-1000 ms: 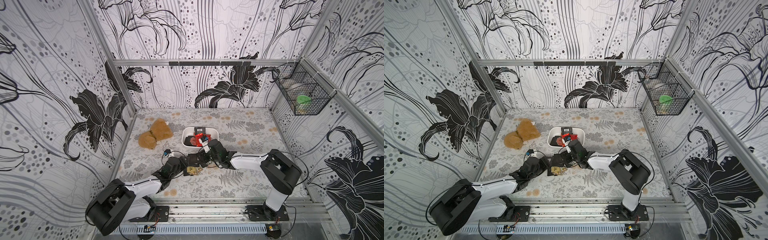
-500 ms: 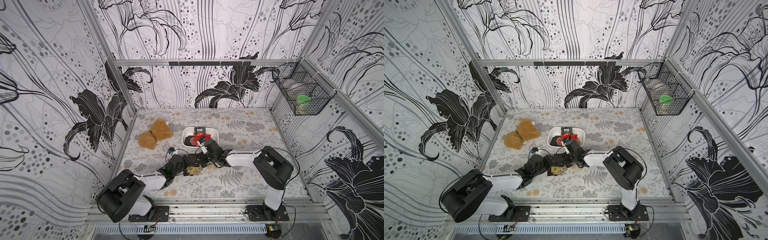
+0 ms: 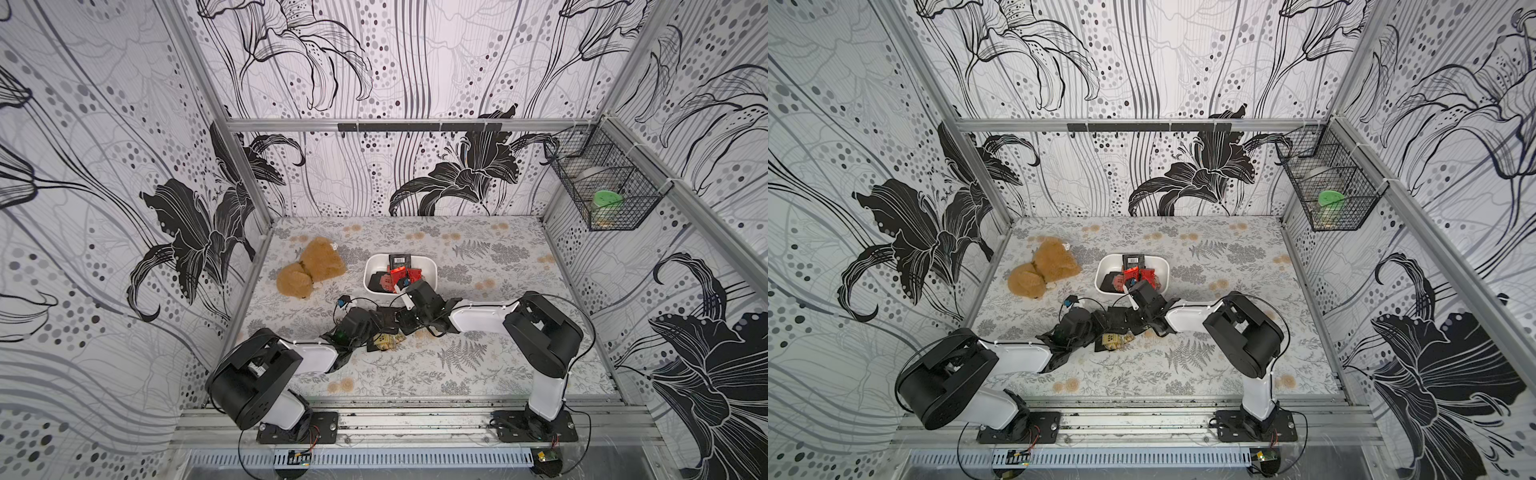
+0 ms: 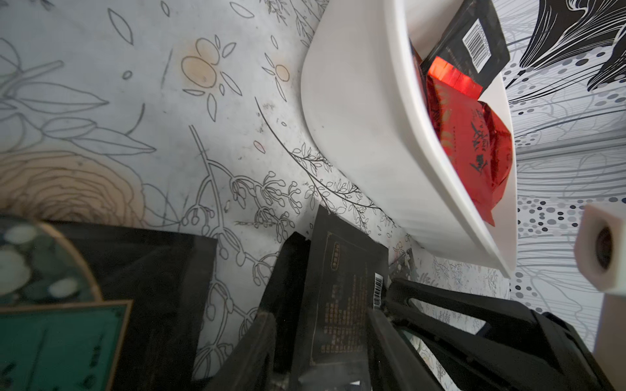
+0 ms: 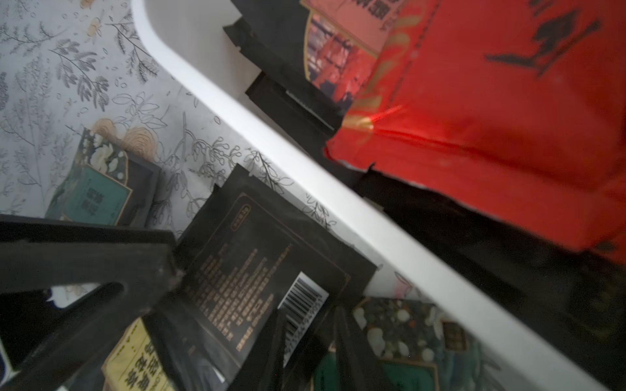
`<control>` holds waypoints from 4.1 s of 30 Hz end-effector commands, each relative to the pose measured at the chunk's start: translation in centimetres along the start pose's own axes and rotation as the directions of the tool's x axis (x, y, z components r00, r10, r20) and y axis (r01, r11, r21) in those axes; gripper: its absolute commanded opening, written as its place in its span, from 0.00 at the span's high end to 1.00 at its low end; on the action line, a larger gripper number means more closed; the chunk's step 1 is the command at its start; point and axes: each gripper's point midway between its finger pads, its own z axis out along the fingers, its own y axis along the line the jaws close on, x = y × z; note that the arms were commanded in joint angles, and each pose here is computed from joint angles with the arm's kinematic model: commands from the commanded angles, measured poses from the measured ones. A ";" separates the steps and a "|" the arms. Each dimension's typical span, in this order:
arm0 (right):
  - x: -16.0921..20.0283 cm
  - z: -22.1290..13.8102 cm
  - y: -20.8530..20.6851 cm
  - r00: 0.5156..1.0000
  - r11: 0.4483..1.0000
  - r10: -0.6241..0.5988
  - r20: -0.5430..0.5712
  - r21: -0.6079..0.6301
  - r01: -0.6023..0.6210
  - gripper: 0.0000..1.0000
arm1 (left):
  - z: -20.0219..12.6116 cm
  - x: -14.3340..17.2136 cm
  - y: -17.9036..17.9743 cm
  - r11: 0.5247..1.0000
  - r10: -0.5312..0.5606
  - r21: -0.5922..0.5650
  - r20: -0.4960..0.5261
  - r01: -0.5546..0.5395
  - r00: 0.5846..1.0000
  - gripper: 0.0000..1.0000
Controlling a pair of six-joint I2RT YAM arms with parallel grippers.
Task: Put the tea bags into the storage box
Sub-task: Pick up the tea bag from the center of the board, then place the tea bag in the storage box, then pick up the tea bag from the center of the board.
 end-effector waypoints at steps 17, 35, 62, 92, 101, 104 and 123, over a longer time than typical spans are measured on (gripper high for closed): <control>0.6 1.1 0.7 0.999 1.000 -0.013 -0.047 -0.010 0.013 0.70 | 0.6 1.1 -3.1 0.988 -0.047 0.140 -0.076 0.057 0.996 0.63; -1.2 -2.0 1.1 0.996 0.999 -0.039 0.083 -0.016 0.040 0.69 | -1.6 -0.2 -2.4 0.998 0.006 0.068 -0.026 -0.004 1.000 1.00; -3.0 -9.5 -5.7 0.923 0.978 0.189 0.335 0.021 -0.207 0.45 | -3.6 -10.0 -14.8 0.975 0.215 0.003 0.221 -0.221 0.951 1.00; -2.7 -6.2 0.6 0.974 0.990 0.043 0.220 -0.143 -0.012 0.43 | -5.9 -12.0 -6.4 0.967 0.193 -0.220 0.309 -0.127 0.932 0.23; -1.0 -3.0 4.0 0.993 0.983 -0.065 0.094 -0.163 0.080 0.46 | -3.8 -4.2 -2.3 0.994 0.097 -0.047 0.053 -0.094 0.994 0.35; -0.4 -1.9 3.8 0.996 0.987 -0.069 0.048 -0.141 0.075 0.48 | -3.3 -3.1 -0.9 0.995 0.081 -0.056 0.027 -0.079 0.996 0.40; 1.0 0.8 2.3 0.995 0.996 -0.067 -0.069 -0.058 0.063 0.73 | -1.4 -2.5 1.6 0.989 0.083 -0.124 0.037 -0.078 0.996 0.44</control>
